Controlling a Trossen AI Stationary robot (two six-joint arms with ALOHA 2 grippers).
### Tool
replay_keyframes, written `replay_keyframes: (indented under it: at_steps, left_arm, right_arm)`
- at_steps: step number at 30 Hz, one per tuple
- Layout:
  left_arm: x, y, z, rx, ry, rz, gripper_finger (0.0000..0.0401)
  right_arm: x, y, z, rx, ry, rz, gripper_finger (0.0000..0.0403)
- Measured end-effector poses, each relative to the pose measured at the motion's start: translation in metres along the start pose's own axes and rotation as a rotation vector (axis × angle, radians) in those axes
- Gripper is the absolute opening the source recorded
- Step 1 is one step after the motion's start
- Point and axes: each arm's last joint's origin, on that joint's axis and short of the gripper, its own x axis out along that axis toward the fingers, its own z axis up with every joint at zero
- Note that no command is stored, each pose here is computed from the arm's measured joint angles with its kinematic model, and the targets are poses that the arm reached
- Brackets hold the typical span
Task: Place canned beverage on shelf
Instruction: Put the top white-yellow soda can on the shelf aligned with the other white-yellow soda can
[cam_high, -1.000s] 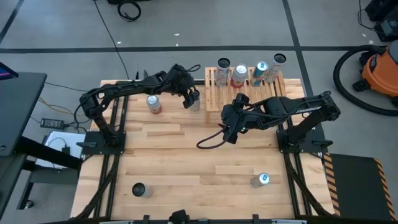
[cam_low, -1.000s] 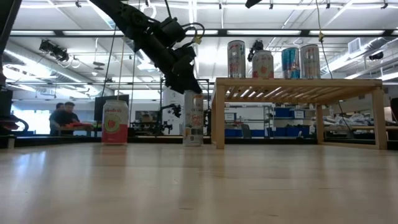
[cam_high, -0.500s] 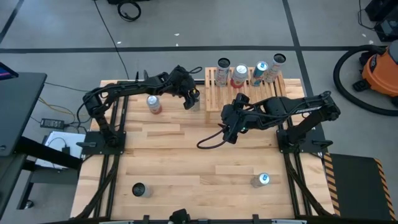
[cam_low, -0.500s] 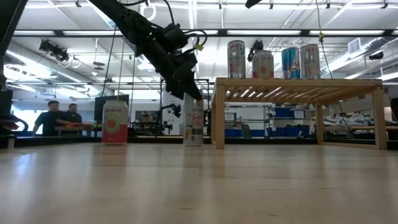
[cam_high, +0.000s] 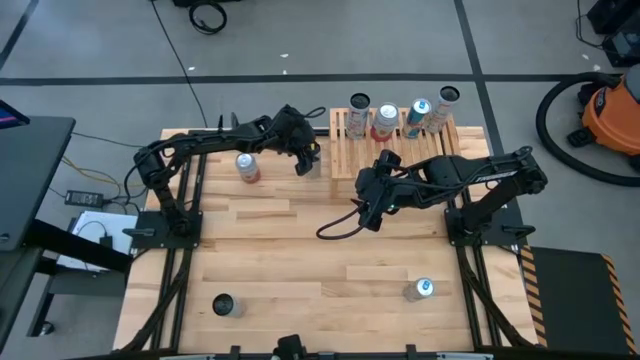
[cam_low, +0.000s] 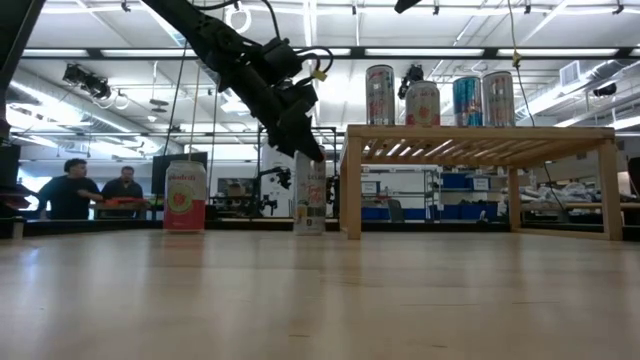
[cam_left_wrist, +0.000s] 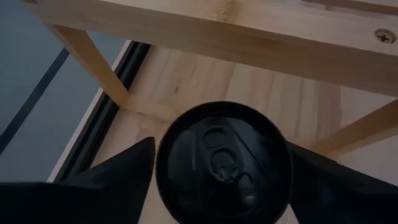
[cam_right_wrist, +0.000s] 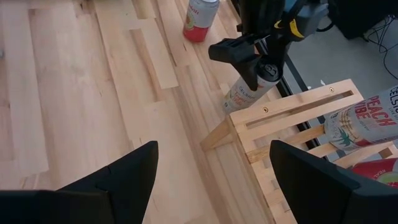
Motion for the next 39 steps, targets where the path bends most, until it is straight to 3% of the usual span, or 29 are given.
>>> replay_keyframes:
  at_steps: [6,21,39]
  left_arm:
    - [-0.002,0.002,-0.001,0.013,0.009,-0.001,0.0258]
    - [-0.022,-0.002,0.003,0.04,0.029,-0.01,0.026]
    - [-0.068,-0.022,0.017,0.105,-0.026,-0.063,0.026]
  right_arm:
    - [0.0,0.0,0.0,0.0,0.003,0.008,0.0318]
    - [0.003,0.0,0.003,0.003,0.025,0.135,0.0318]
    - [0.002,0.002,0.002,0.011,0.029,0.146,0.0329]
